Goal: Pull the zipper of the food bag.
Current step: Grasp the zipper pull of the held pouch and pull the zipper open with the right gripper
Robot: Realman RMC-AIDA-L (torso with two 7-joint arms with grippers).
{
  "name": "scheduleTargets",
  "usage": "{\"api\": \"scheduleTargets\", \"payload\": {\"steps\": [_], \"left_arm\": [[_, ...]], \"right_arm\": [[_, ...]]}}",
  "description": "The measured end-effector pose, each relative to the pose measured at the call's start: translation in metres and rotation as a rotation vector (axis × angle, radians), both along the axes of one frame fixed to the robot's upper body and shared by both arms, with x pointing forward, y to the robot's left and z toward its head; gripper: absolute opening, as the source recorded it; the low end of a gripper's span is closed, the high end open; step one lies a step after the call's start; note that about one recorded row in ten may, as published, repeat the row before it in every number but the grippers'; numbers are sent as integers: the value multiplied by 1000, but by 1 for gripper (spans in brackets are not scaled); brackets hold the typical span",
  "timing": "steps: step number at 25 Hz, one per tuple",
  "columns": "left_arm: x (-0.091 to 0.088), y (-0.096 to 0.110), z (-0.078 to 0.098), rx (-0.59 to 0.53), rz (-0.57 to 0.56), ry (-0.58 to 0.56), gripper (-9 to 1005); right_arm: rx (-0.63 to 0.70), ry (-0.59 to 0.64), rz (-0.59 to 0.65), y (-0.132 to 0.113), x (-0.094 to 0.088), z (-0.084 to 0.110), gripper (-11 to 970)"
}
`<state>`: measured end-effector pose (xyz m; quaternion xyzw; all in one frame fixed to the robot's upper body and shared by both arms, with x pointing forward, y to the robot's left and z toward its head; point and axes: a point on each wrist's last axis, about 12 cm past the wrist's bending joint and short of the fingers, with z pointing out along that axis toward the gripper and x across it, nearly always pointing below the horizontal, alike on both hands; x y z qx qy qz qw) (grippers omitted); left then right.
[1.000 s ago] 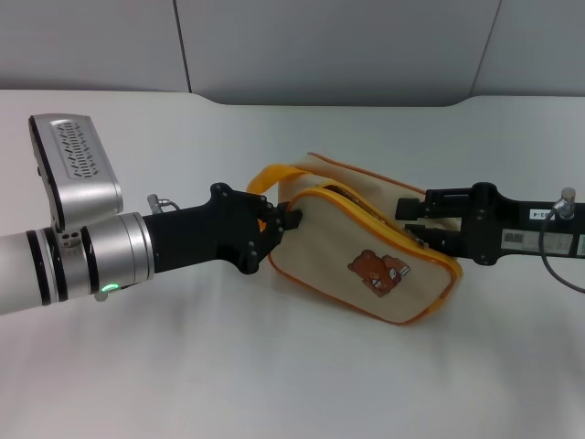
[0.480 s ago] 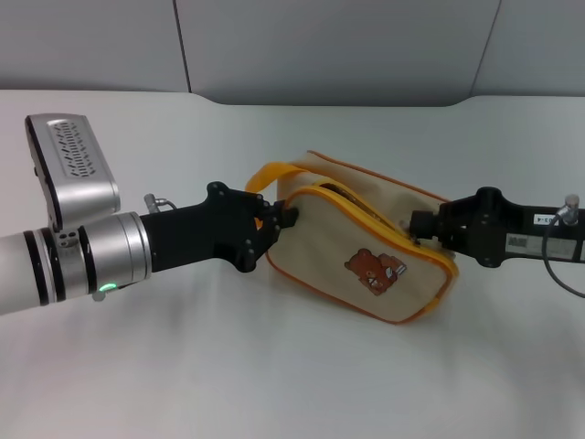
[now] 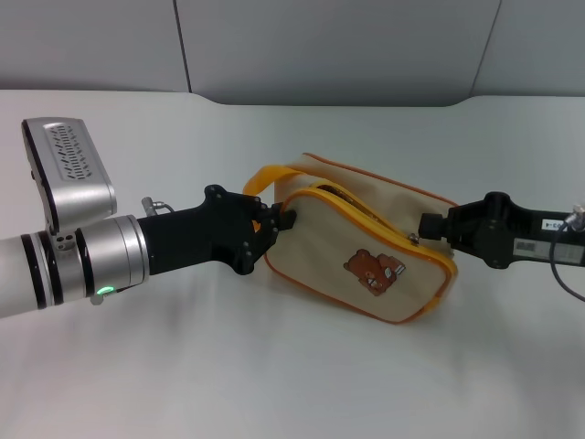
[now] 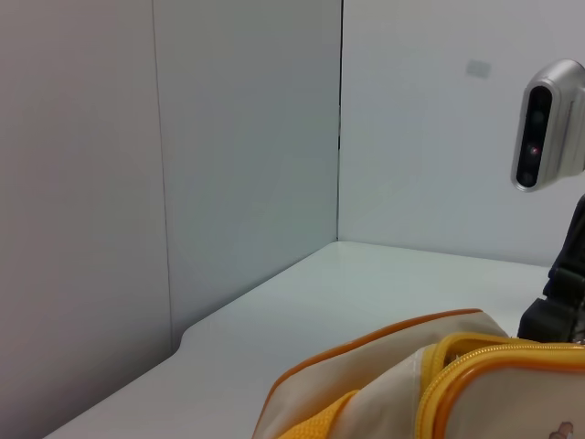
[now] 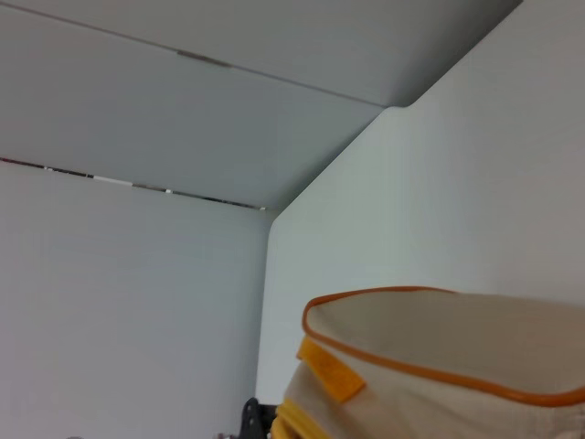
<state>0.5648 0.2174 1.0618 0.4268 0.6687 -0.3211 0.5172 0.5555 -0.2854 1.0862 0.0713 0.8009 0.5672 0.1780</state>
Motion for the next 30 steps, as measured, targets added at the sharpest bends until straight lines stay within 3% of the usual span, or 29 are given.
{"api": "scheduleTargets", "payload": {"steps": [11, 15, 20, 24, 30], "left_arm": [[1, -1, 0, 4, -2, -3, 79], [1, -1, 1, 5, -5, -3, 83], [2, -2, 2, 3, -10, -6, 88], [2, -4, 2, 3, -14, -10, 92], [2, -4, 2, 4, -16, -13, 98]], "right_arm": [[-4, 65, -30, -21, 0, 4, 98], [2, 69, -4, -13, 2, 4, 147], [14, 83, 9, -6, 4, 3, 318], [12, 102, 33, 1, 4, 1, 382], [26, 108, 36, 9, 5, 0, 366]]}}
